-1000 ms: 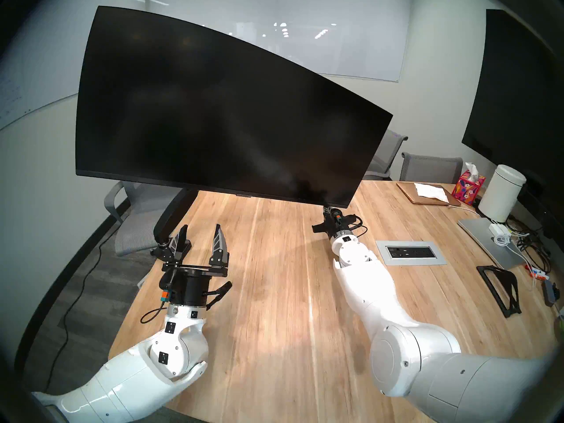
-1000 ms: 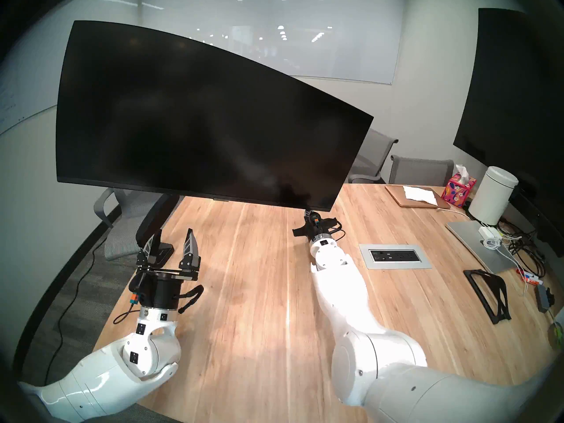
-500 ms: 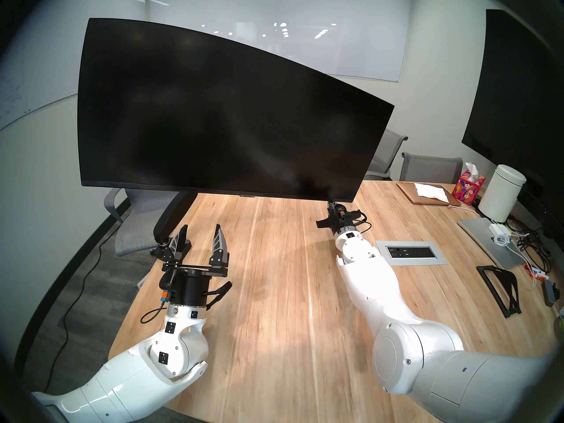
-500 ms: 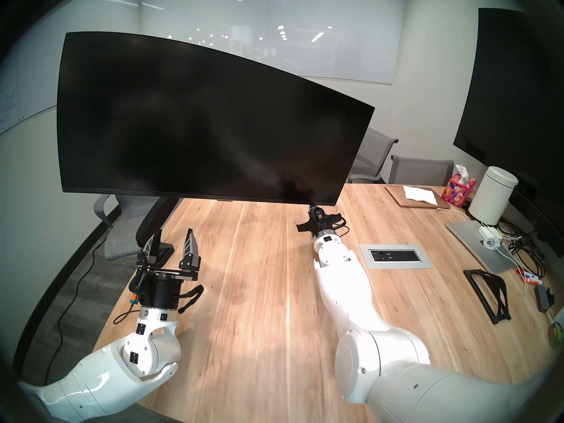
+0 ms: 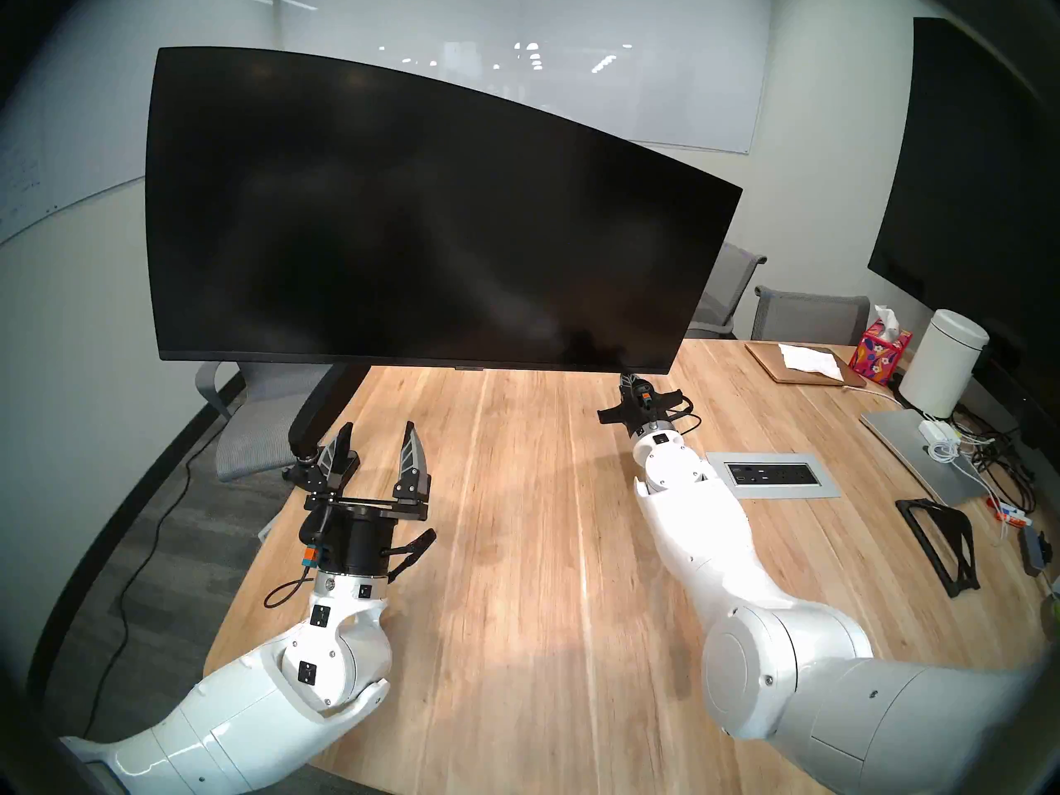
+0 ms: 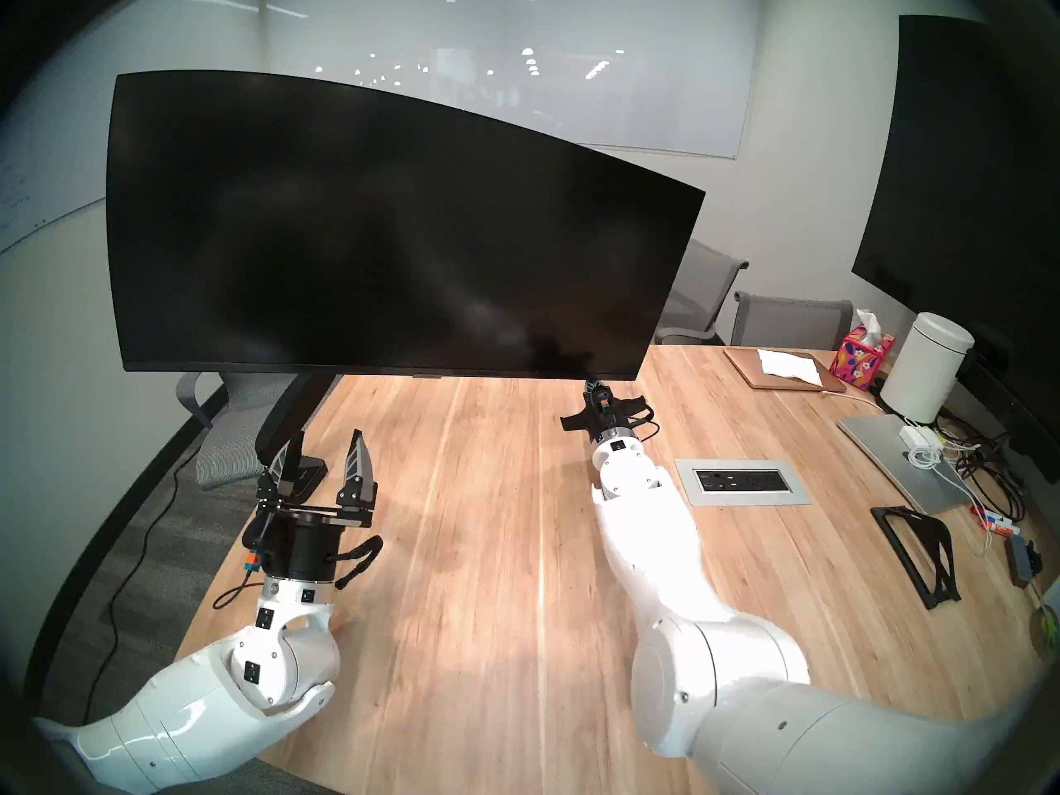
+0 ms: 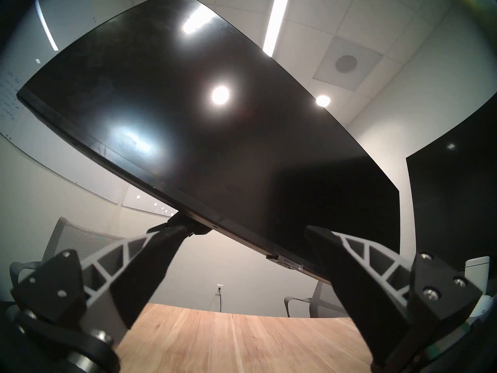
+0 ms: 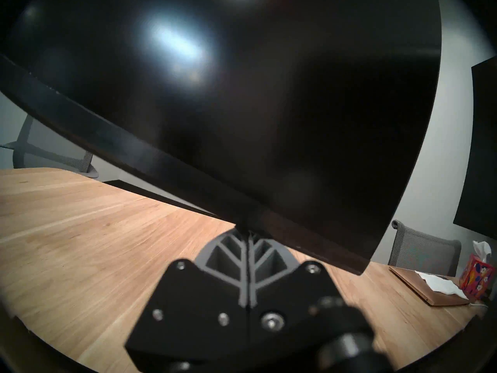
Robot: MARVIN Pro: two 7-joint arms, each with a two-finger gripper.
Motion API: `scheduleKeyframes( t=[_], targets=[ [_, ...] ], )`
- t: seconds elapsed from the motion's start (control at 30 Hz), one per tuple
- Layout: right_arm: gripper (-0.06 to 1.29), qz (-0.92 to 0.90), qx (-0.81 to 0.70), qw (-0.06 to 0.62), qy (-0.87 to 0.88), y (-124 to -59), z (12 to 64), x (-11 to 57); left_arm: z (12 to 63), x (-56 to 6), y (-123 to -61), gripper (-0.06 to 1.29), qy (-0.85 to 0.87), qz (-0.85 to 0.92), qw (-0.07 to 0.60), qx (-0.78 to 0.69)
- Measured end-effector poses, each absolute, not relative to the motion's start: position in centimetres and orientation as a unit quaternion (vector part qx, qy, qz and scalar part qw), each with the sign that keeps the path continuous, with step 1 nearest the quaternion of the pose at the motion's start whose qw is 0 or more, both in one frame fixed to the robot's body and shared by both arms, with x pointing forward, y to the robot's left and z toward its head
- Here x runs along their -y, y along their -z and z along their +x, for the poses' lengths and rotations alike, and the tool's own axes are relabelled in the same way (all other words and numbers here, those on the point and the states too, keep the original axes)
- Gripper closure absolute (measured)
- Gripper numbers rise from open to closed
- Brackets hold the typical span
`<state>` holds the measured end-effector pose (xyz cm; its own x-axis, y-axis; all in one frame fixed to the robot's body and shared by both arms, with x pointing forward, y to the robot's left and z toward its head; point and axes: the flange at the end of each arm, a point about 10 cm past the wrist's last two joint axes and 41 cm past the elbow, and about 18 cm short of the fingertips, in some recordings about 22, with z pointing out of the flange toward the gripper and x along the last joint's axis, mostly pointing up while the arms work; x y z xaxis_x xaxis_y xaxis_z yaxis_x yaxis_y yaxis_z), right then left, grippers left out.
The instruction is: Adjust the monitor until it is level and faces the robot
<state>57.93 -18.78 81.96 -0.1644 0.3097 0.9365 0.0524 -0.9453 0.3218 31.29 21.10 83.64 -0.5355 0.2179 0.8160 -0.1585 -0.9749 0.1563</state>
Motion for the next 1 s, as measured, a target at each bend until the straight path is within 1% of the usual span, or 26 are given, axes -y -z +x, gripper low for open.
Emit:
scheduleKeyframes(
  t=[1.0],
  targets=[
    [1.25, 0.623, -0.148, 0.125, -0.758, -83.2, 58.4, 19.9, 31.3, -21.1, -83.6, 0.0, -0.876, 0.47, 0.107, -0.032]
  ],
)
